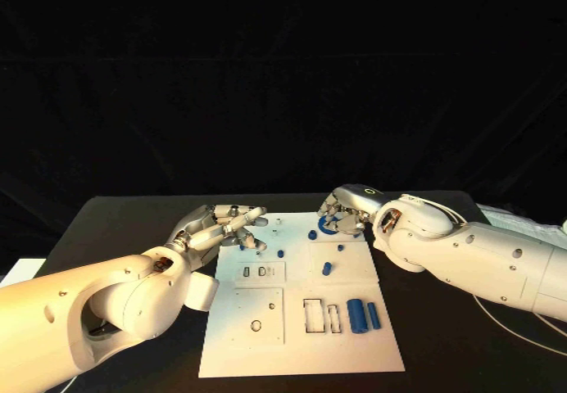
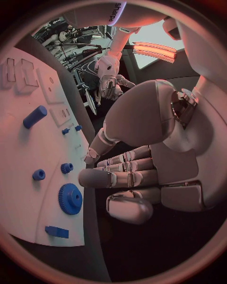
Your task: Assemble the parts on the task board
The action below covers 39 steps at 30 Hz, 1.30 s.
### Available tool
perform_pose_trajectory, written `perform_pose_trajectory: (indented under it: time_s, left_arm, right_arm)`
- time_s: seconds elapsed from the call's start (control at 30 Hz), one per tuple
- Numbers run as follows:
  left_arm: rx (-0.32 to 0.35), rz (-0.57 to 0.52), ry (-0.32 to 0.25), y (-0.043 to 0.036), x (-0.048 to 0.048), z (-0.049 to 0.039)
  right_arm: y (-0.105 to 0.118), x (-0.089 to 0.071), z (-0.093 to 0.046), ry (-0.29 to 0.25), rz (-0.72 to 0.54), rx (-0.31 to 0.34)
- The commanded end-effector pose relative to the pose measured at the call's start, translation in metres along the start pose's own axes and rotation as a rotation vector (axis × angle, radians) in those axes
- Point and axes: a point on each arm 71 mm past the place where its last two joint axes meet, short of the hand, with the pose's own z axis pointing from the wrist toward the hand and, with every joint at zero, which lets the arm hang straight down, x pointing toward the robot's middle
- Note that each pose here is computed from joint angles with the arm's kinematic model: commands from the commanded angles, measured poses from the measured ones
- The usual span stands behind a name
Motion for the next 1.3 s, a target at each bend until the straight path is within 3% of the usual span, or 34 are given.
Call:
perform_pose_trajectory:
  time_s: [0.03,0.57,0.87,1.3]
  left_arm:
    - [0.002,-0.035,0.059,-0.0017,0.0048,-0.0009]
    - [0.013,-0.04,0.045,-0.0041,-0.0021,-0.0019]
    - [0.012,-0.041,0.025,-0.004,-0.0081,-0.0018]
    - [0.005,-0.044,0.021,-0.0036,-0.0086,-0.0022]
  right_arm:
    - [0.001,0.001,0.001,0.063,-0.082,0.012]
    - [0.009,0.004,0.012,0.125,-0.122,0.0]
    - [0.011,0.006,0.014,0.118,-0.136,0.008]
    - [0.013,0.008,0.018,0.132,-0.14,0.009]
